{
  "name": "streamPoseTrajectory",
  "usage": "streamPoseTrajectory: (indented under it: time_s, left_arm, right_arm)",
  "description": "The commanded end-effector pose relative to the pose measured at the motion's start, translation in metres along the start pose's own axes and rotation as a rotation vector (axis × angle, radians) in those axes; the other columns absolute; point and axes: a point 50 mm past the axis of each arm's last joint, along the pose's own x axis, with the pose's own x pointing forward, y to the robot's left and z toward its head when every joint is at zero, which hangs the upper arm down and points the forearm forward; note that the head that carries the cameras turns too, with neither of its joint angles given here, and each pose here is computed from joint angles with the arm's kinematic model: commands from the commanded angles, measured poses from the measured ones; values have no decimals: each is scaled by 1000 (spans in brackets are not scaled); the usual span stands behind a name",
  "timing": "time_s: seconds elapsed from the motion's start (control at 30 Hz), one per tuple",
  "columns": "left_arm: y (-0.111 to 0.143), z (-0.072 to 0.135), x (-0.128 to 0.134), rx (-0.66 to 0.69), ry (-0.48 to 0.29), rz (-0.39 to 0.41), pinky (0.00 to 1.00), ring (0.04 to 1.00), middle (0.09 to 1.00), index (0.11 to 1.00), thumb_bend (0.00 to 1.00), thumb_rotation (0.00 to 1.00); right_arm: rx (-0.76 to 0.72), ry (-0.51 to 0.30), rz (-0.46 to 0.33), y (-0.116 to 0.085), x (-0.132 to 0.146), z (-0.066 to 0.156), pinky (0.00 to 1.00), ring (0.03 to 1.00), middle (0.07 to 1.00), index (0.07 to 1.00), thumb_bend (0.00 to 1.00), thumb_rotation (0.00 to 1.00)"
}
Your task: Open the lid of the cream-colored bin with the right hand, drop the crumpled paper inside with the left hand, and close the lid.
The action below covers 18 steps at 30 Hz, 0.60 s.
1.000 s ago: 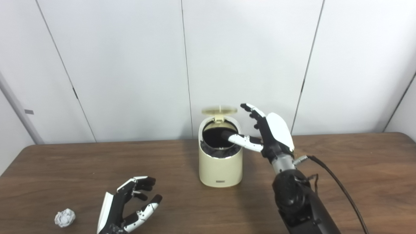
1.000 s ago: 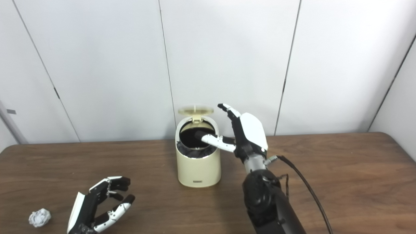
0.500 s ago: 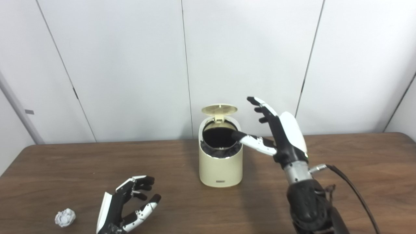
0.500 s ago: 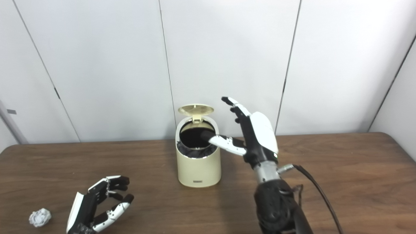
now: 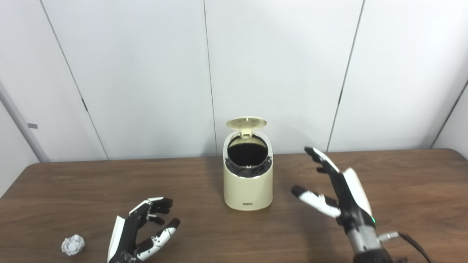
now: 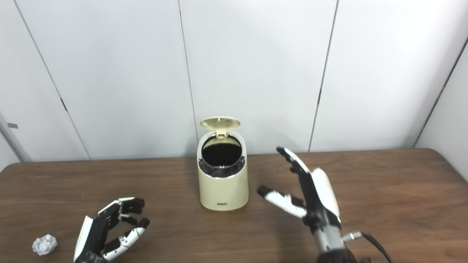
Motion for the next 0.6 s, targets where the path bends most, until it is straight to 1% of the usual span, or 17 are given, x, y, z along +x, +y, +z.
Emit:
streamPoseTrajectory:
  time_s: [0.0,0.1,0.2,0.4,0.57]
  left_arm:
    - [8,1,2,24,-42,8,530,652,673,654,592,272]
    - [9,1,2,22,-40,9,534,654,671,651,595,274]
    - [10,1,2,22,-40,8,533,655,669,652,595,277]
    - [12,1,0,18,-32,9,533,654,671,655,599,270]
    - [15,2,0,31,-36,14,539,655,668,657,593,254]
  right_arm:
    - [20,-83,-51,-11,-1,1,803,877,872,869,900,832]
    - [31,-80,-51,-12,-14,-13,818,882,874,872,891,827]
    - [45,-76,-52,-11,-26,-25,841,889,879,875,855,799]
    - [51,-80,-50,-5,-42,-38,842,891,880,874,814,775]
    - [47,-76,-57,-1,-48,-43,830,885,884,881,827,780]
